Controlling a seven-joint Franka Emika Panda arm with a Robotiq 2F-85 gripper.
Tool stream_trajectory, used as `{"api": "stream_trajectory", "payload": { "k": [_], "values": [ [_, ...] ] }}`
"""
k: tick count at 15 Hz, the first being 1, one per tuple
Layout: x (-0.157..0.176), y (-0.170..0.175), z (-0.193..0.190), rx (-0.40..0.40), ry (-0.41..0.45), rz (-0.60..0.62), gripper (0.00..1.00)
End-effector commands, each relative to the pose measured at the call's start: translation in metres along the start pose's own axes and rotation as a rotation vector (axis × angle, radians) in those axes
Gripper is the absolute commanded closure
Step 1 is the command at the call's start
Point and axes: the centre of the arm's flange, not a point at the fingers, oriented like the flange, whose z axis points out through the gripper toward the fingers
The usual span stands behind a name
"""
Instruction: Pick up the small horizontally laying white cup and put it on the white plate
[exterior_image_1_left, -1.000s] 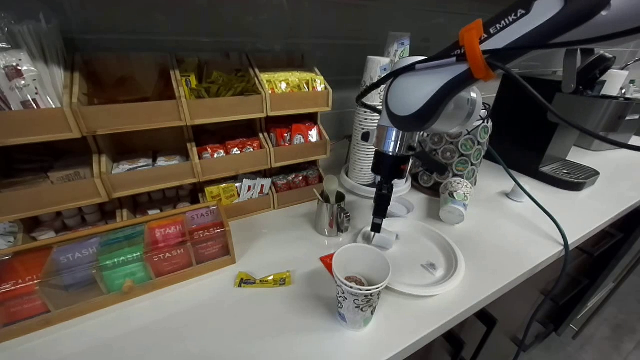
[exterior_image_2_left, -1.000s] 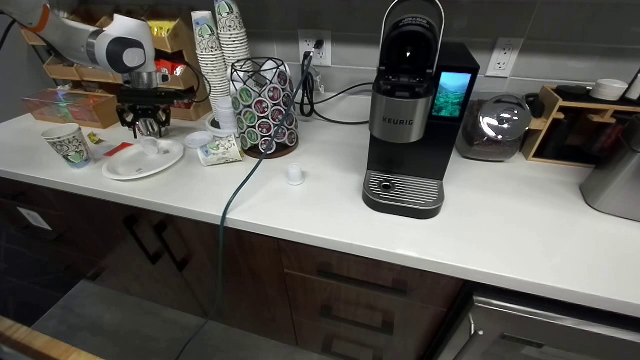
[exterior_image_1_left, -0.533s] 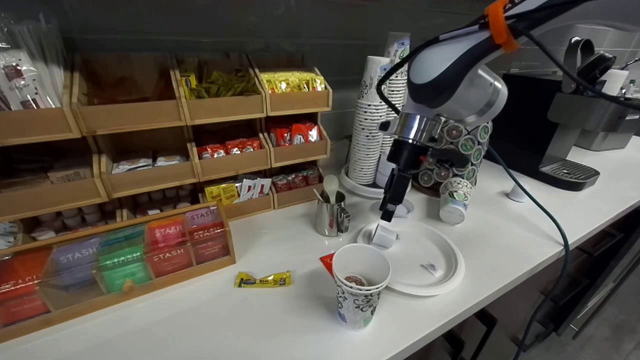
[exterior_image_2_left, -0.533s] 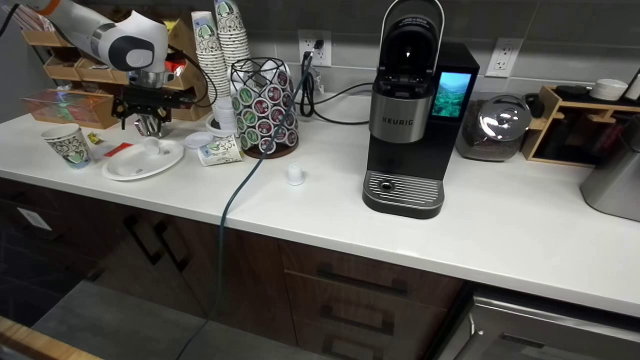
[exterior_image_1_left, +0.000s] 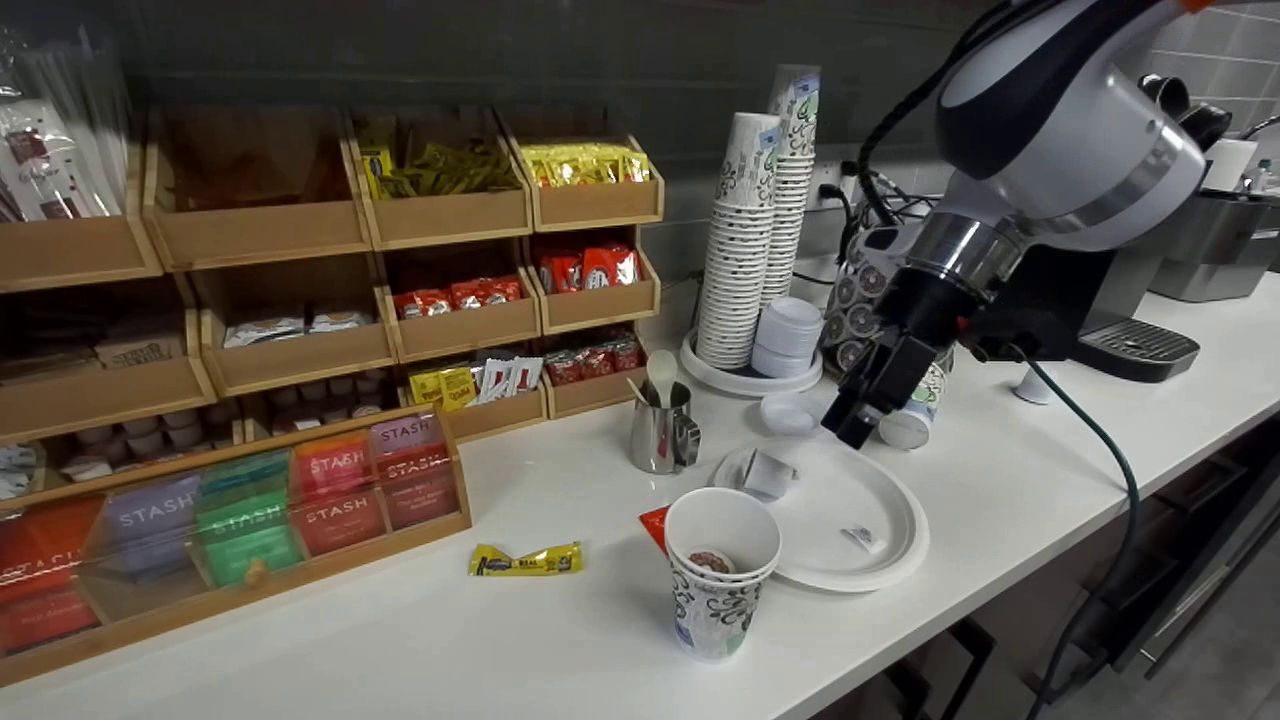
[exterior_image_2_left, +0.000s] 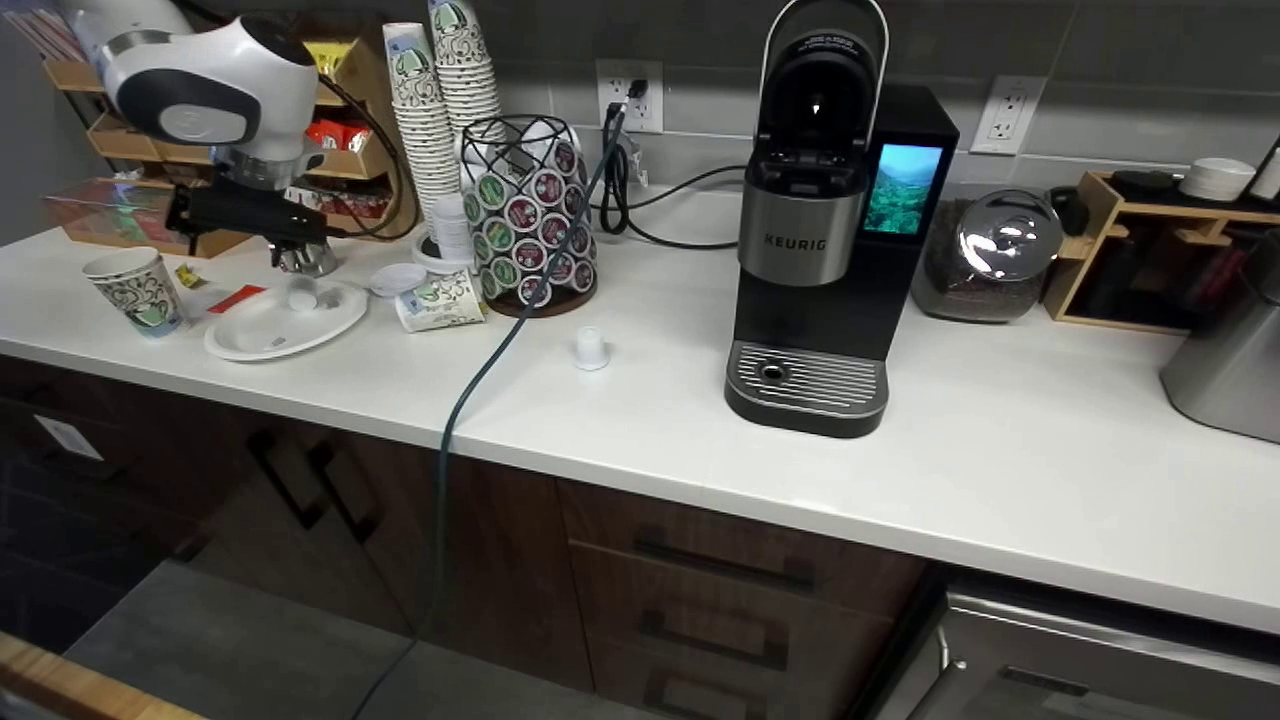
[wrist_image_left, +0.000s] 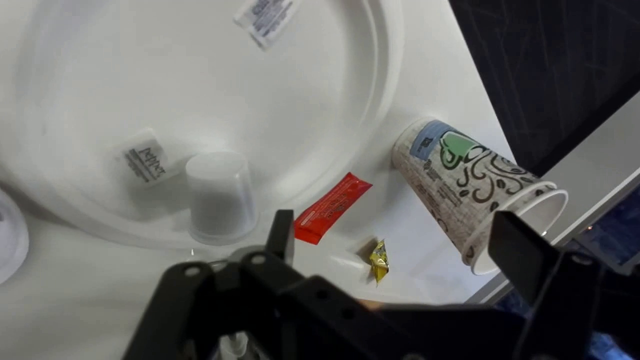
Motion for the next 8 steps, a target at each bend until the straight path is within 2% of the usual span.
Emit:
{"api": "stream_trajectory", "payload": {
  "k": [1, 6, 7, 8],
  "values": [
    [-0.057, -0.067, -0.004, -0.087, 0.034, 0.172, 0.00],
    [-0.116, -0.127, -0.003, -0.168, -0.001, 0.412, 0.00],
    [-0.086, -0.080, 0.009, -0.120, -0.001, 0.329, 0.00],
    [-0.094, -0.089, 0.009, -0.128, -0.011, 0.335, 0.00]
  ]
}}
